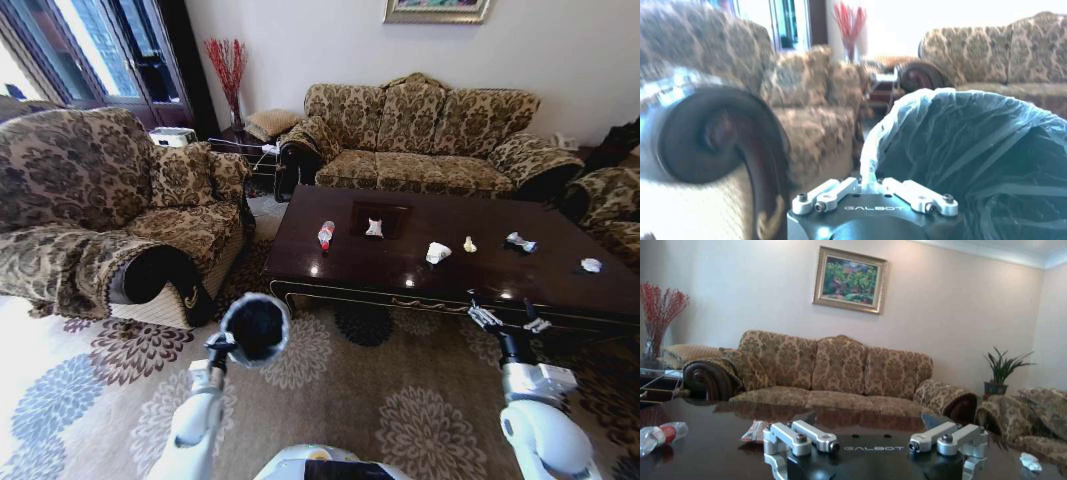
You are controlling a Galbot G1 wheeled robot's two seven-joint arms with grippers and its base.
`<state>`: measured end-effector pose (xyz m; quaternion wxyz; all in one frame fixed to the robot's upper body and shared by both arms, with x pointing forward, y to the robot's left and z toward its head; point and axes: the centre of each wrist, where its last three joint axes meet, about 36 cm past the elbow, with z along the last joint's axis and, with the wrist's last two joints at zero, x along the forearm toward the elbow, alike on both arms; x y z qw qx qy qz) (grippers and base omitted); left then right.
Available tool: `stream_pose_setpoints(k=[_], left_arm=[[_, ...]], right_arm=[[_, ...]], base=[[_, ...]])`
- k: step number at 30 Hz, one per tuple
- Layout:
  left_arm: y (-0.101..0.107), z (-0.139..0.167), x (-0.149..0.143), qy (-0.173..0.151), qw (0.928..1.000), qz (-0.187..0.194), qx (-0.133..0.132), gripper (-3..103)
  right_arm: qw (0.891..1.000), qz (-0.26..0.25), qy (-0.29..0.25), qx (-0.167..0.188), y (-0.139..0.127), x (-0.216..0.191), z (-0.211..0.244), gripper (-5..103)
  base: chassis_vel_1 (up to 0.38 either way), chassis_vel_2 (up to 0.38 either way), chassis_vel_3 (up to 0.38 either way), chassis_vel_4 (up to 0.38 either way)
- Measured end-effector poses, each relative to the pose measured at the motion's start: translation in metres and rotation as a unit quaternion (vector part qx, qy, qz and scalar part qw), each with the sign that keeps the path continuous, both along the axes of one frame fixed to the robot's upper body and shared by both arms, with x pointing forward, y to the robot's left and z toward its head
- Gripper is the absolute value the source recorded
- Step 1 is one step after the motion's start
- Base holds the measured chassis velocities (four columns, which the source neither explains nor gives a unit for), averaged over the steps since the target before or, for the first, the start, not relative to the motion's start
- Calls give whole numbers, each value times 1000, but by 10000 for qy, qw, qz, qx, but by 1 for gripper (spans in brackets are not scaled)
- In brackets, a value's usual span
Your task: Move to the front of the table and place the trash on the table into the trash bin.
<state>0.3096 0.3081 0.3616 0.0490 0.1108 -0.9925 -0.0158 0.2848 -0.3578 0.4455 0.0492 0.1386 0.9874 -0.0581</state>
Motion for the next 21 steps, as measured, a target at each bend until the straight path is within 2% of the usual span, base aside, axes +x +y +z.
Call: stream_pose_setpoints(k=[4, 6, 8, 10, 11, 12, 14, 16, 19, 21], left_arm=[[1, 27, 3, -226, 9996, -49, 137, 2], [-1, 36, 3, -288, 9995, -35, 140, 2], [-2, 42, 3, -320, 9994, -26, 129, 2], [-7, 61, 0, -461, 9989, -52, 97, 2], [-9, 68, 0, -525, 9985, -74, 100, 2], [-9, 68, 0, -525, 9985, -74, 100, 2], [-15, 95, -3, -744, 9970, -173, 146, 2], [-17, 104, -4, -815, 9963, -214, 160, 2], [-26, 135, -11, -1063, 9935, -372, 175, 2], [-29, 143, -13, -1124, 9926, -418, 180, 2]], right_arm=[[10000, -55, -13, 10, 1, -1, 0, 100], [10000, -92, -23, -20, 0, -1, -1, 95], [9999, -108, -20, -23, 0, -2, -1, 95], [9999, -143, -3, -35, -1, -5, -2, 91], [9999, -133, 6, -48, -2, -6, -2, 96], [9999, -133, 6, -48, -2, -6, -2, 96], [9999, -116, -7, -67, -3, -8, -3, 100], [9999, -110, -17, -68, -2, -8, -3, 100], [9999, -71, -66, -48, 0, -6, -3, 100], [9999, -46, -81, -42, 1, -5, -2, 100]], base=[[0, 0, 0, 0], [0, 0, 0, 0], [0, 0, 0, 0], [0, 0, 0, 0], [0, 0, 0, 0], [0, 0, 0, 0], [0, 0, 0, 0], [0, 0, 0, 0], [0, 0, 0, 0], [0, 0, 0, 0]])
